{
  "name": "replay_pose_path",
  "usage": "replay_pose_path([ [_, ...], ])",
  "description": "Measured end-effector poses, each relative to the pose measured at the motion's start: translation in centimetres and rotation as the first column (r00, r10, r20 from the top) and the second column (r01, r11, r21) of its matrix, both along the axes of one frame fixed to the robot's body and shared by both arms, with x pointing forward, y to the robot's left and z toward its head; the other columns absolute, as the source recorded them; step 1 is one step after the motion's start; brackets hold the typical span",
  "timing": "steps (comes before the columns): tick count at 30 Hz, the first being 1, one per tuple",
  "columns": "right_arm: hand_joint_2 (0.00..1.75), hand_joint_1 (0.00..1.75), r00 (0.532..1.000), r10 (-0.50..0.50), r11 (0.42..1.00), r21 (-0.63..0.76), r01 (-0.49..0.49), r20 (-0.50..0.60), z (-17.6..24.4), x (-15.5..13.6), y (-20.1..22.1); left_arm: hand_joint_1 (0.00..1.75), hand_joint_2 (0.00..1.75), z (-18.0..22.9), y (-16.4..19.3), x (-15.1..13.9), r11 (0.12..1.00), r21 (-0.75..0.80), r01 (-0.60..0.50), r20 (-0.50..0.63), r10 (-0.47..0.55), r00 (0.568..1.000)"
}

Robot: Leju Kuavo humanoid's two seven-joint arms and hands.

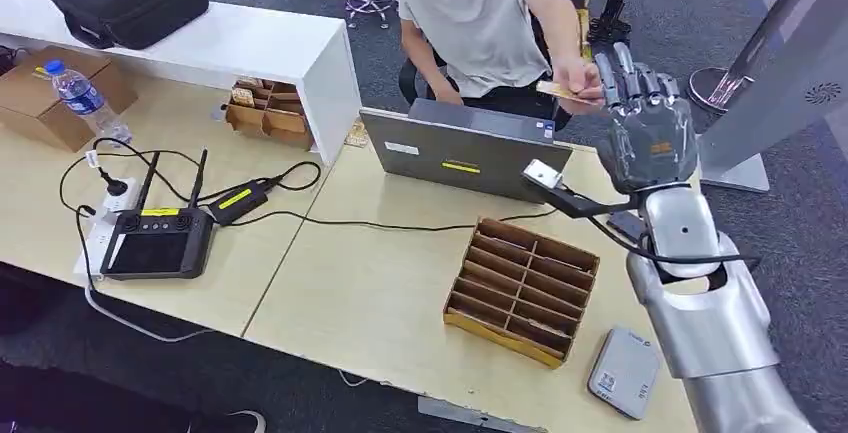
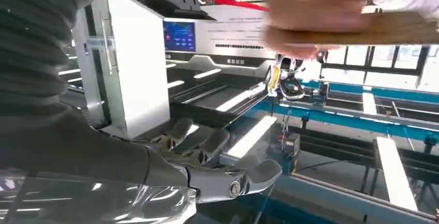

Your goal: Pass the card to the sensor for recognition and then transmit it.

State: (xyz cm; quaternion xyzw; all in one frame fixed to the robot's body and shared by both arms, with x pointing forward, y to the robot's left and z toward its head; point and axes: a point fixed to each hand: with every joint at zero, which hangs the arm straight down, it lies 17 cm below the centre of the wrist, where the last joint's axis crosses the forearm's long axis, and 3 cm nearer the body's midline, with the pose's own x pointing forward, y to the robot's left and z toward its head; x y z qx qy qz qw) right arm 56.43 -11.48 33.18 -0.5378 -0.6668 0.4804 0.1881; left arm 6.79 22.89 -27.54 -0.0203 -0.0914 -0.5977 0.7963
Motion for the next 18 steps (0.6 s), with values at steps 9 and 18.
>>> replay_pose_path([
  [9,1.75,0.0,0.998,0.059,0.997,0.047,-0.058,-0.016,-0.9,-1.1,0.7,0.0,1.75,0.0,0.0,0.0,1.0,0.0,-0.004,0.001,0.004,1.0],
  [18,1.75,0.0,0.974,0.224,0.953,0.208,-0.221,0.01,-2.4,-8.7,1.4,0.0,1.75,-0.3,0.5,-1.0,0.997,0.011,-0.082,0.001,0.082,0.997],
])
